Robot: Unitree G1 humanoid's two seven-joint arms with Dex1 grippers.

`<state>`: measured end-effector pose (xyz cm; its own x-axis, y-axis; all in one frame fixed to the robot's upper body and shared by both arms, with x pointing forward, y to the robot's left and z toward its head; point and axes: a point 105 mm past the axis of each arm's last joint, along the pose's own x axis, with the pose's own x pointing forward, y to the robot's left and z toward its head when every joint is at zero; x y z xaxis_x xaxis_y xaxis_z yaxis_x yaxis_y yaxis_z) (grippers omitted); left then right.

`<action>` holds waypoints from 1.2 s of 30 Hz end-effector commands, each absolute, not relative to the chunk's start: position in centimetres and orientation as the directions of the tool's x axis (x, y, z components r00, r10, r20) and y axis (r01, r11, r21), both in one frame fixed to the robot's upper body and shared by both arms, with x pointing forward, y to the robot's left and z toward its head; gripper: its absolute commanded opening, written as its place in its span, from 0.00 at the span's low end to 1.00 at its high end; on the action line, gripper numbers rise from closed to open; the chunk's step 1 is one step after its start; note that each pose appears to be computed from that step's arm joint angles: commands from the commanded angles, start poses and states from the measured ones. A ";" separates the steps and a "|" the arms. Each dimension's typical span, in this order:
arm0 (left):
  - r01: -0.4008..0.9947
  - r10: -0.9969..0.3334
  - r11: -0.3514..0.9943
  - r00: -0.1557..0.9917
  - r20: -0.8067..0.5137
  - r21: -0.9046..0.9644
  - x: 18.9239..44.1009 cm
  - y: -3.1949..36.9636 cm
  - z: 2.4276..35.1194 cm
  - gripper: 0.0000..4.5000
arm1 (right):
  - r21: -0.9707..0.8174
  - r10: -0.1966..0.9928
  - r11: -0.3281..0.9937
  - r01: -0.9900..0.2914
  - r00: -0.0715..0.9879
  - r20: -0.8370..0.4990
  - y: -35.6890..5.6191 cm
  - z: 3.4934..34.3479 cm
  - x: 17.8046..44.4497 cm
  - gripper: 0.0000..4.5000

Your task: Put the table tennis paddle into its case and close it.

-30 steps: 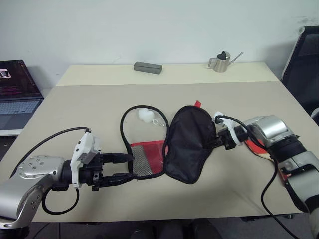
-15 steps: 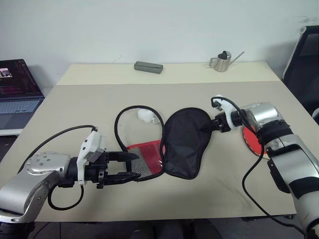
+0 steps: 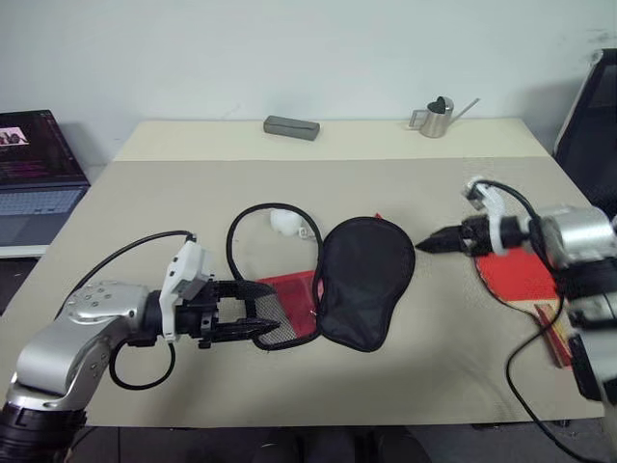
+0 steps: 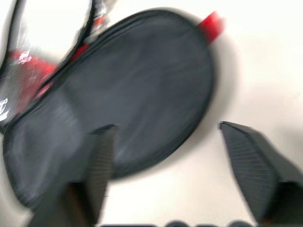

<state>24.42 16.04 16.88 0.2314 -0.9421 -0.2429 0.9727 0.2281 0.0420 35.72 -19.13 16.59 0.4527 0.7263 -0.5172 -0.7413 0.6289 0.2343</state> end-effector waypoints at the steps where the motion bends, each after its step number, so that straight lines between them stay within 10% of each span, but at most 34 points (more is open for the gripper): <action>1: 0.971 -0.947 0.221 0.235 -0.218 0.085 24.8 15.7 17.7 0.66 | 0.200 0.764 0.581 -0.789 0.445 -0.467 -17.7 17.9 32.8 0.99; 16: 0.974 -0.950 0.210 0.224 -0.217 0.084 25.5 15.7 17.5 0.66 | 0.257 0.641 0.761 -0.595 0.629 -0.441 -15.2 12.9 31.7 0.99; 36: 0.970 -0.945 0.229 0.241 -0.223 0.077 25.2 16.0 17.3 0.66 | 0.418 0.758 0.641 -0.643 0.446 -0.476 -12.1 10.9 28.5 0.99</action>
<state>25.44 15.86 16.27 0.2352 -0.9447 -0.2286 0.9715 0.2356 0.0259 28.51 -12.27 10.52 0.4324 0.7567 -0.4903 -0.6265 0.6432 0.4402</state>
